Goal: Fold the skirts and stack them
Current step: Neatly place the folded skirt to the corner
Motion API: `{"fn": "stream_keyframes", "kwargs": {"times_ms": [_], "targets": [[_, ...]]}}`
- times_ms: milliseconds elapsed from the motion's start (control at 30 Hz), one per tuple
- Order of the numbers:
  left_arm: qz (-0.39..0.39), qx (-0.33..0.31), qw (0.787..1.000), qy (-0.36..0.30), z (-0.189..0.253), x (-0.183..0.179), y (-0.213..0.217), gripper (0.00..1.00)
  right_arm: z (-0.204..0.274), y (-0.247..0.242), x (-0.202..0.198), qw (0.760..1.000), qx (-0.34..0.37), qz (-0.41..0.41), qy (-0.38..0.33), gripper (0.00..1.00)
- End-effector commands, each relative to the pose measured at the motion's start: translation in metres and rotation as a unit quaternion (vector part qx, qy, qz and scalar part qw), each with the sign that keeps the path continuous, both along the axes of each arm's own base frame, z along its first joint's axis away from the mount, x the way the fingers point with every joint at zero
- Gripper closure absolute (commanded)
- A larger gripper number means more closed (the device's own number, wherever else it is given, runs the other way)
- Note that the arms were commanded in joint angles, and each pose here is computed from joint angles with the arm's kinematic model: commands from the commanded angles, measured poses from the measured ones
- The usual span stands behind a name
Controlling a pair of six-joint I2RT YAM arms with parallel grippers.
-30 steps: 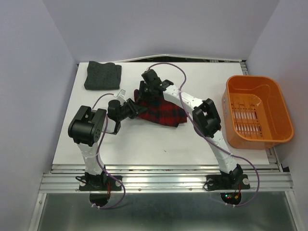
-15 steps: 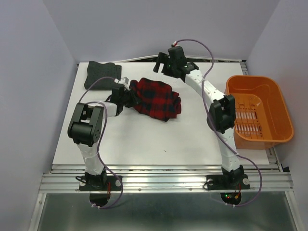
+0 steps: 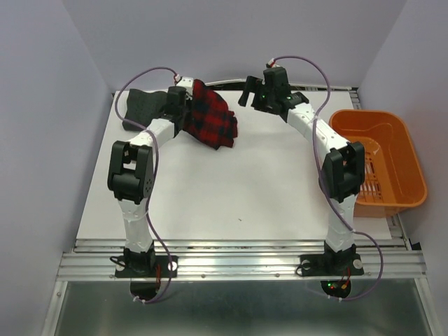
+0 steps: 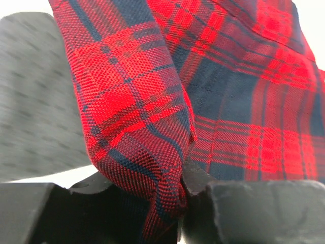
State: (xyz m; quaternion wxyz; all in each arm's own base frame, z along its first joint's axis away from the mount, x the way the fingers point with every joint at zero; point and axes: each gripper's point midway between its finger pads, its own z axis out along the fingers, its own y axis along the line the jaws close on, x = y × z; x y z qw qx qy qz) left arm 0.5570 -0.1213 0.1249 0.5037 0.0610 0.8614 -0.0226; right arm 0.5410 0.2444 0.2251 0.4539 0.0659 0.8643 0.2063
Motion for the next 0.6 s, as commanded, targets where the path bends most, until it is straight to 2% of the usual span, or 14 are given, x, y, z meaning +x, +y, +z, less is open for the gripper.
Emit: {"fn": "stream_keyframes", "kwargs": {"times_ms": [0,167,567], "targets": [[0.041,0.083,0.992,-0.087,0.072,0.028,0.031,1.0,0.017,0.004,-0.002,1.0,0.007,0.012,-0.025,0.0],[0.068,0.116,0.981,-0.14,0.121,0.039,0.048,1.0,0.013,0.001,-0.003,1.0,0.011,0.013,-0.019,0.0],[0.089,0.156,0.969,-0.167,0.156,0.047,0.075,1.0,0.007,0.002,-0.004,1.0,0.012,0.014,-0.012,0.0]]}}
